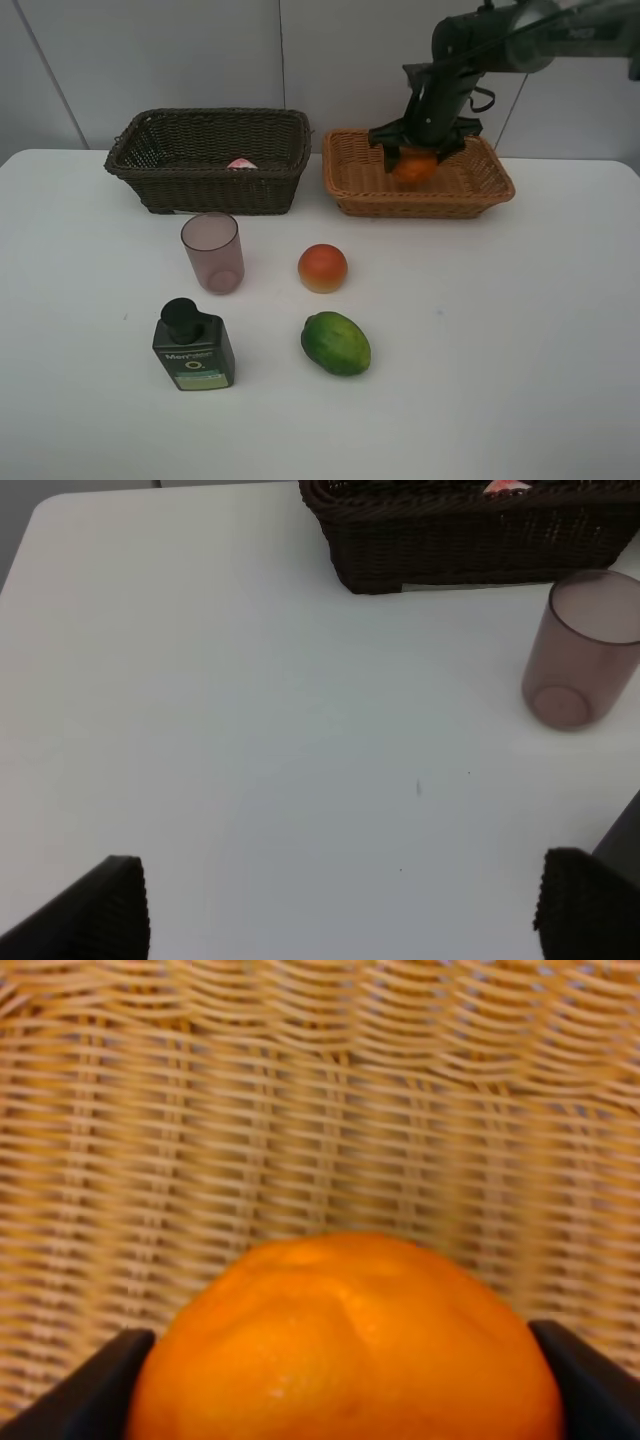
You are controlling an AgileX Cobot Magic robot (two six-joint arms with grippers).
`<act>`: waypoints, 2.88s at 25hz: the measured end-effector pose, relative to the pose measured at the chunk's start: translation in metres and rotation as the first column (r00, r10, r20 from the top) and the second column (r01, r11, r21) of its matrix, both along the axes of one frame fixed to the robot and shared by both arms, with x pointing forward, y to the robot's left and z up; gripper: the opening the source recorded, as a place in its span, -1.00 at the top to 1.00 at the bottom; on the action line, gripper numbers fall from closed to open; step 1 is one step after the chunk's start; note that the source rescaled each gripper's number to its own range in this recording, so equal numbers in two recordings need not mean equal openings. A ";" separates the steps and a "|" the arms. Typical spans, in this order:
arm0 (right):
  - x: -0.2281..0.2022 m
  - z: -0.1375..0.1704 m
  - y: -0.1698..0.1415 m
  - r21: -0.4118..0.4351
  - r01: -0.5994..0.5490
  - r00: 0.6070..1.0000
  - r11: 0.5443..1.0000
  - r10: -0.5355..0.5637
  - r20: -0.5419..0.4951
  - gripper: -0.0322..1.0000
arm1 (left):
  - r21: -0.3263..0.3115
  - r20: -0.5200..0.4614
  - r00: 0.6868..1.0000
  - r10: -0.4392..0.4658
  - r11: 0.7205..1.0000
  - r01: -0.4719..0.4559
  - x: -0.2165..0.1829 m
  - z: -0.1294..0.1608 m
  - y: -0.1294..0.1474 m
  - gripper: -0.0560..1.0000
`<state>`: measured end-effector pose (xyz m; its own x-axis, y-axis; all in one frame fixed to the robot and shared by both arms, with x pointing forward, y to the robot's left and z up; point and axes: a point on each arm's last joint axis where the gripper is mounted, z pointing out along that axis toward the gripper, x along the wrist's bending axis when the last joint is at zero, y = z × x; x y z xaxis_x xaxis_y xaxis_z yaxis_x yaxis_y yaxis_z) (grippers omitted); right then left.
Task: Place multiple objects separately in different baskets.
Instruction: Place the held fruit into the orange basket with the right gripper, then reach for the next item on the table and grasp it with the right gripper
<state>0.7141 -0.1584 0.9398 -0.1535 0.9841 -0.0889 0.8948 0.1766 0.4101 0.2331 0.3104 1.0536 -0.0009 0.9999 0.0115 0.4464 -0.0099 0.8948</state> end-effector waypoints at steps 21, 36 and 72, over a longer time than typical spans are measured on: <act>-0.024 0.044 0.011 -0.062 -0.032 0.999 0.998 0.030 -0.041 -0.98 | 0.000 0.000 1.000 0.000 1.000 0.000 0.000 0.000 0.000 -1.00; -0.175 0.076 0.095 -0.032 -0.400 0.884 0.916 0.377 -0.278 -1.00 | 0.000 0.000 1.000 0.000 1.000 0.000 0.000 0.000 0.000 -1.00; -0.255 -0.046 0.121 -0.005 -0.592 0.771 0.806 0.565 -0.295 -1.00 | 0.000 0.000 1.000 0.000 1.000 0.000 0.000 0.000 0.000 -1.00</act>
<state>0.4590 -0.0375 0.8938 -0.7220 0.6905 -0.0441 0.6815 0.7207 0.1272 0.2331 0.3104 1.0536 -0.0009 0.9999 0.0115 0.4464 -0.0099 0.8948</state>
